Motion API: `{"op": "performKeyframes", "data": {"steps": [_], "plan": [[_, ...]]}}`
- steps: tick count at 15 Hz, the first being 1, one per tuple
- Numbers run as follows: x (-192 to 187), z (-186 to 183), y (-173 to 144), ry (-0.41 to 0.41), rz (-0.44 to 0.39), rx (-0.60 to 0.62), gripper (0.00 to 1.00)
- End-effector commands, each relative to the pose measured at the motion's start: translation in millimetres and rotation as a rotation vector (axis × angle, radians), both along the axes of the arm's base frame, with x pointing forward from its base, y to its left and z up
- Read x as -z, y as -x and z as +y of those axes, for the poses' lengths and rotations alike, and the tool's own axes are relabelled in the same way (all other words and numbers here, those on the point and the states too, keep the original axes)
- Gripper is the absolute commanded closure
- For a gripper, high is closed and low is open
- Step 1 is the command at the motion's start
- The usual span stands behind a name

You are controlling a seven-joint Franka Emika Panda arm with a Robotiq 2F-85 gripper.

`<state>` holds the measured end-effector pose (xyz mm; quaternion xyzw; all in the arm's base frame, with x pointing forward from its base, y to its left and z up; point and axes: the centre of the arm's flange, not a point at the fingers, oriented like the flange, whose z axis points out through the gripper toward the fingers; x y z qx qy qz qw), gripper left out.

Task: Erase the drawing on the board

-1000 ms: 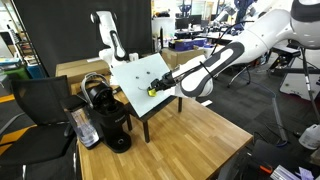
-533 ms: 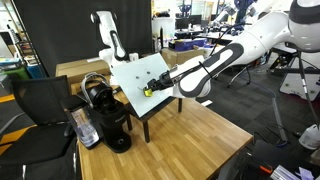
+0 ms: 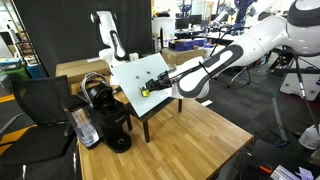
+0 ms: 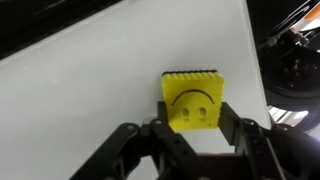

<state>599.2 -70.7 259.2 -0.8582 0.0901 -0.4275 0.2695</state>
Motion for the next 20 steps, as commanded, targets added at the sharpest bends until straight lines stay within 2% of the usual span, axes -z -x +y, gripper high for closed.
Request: {"op": "performKeyframes", "data": {"steps": [1,8,20], "plan": [[14,9,9,-0.005,-0.062,-0.002,0.73],[3,-14,7,0.024,-0.101,0.03,0.73],[10,-48,18,0.1,-0.105,0.072,0.73]]}}
